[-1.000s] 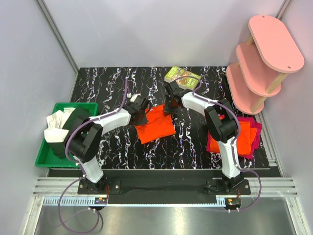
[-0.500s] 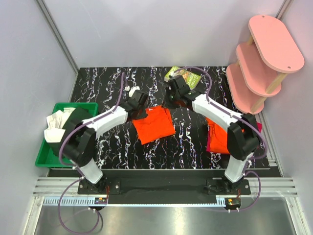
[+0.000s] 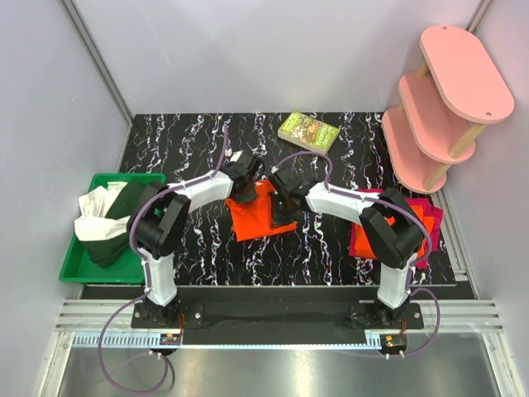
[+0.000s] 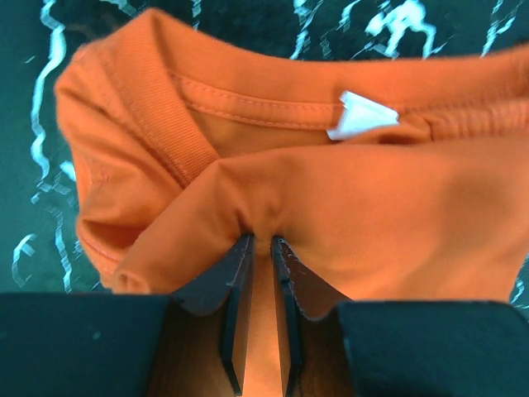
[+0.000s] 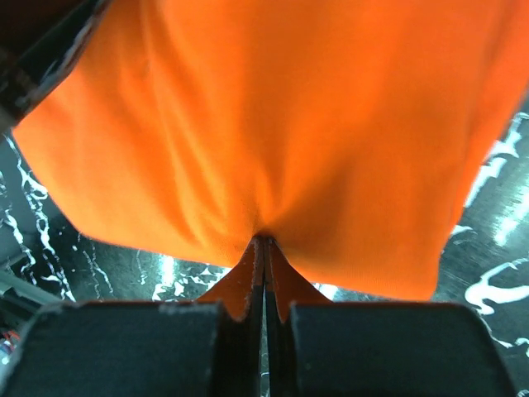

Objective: Fold and stack the t-shirts
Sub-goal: Smooth out wrinkles on the folded tshirt

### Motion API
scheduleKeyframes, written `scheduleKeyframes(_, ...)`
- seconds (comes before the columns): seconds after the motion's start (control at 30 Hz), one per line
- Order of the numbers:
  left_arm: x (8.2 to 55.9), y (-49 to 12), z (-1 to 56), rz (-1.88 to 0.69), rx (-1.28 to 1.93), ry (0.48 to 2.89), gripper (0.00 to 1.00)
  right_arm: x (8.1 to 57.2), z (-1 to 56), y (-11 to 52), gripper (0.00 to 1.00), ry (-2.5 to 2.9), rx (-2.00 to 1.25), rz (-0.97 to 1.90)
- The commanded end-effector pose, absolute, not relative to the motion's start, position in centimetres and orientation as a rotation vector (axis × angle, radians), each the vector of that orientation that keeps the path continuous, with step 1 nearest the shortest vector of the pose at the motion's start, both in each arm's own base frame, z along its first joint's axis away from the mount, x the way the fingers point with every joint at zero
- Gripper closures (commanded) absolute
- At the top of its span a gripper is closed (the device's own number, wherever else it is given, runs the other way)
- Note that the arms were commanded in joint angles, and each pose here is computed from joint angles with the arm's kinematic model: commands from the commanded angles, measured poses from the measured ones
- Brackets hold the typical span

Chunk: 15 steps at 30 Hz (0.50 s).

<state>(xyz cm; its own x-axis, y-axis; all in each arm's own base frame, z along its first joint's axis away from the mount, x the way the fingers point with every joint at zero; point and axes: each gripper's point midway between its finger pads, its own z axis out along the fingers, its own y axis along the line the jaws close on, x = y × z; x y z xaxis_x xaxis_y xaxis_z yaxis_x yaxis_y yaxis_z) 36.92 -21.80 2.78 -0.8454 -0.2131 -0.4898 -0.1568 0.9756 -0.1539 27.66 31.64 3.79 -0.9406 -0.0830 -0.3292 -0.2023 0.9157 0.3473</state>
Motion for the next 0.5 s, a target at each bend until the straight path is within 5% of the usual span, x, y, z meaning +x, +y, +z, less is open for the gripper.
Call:
scheduleKeyframes(0.0,38.2,-22.9,2.5,-0.179,-0.261,2.621,0.79,27.0,3.5,32.9,1.0,2.784,-0.262,0.628)
scheduleKeyframes(0.33,39.4,-22.7,3.4,-0.166,-0.274,2.607,0.8,25.2,2.0,33.3,1.0,2.832,-0.324,0.622)
scheduleKeyframes(0.47,39.3,-22.1,6.6,-0.2,-0.303,2.524,0.8,27.2,6.4,33.2,1.0,2.698,-0.27,0.605)
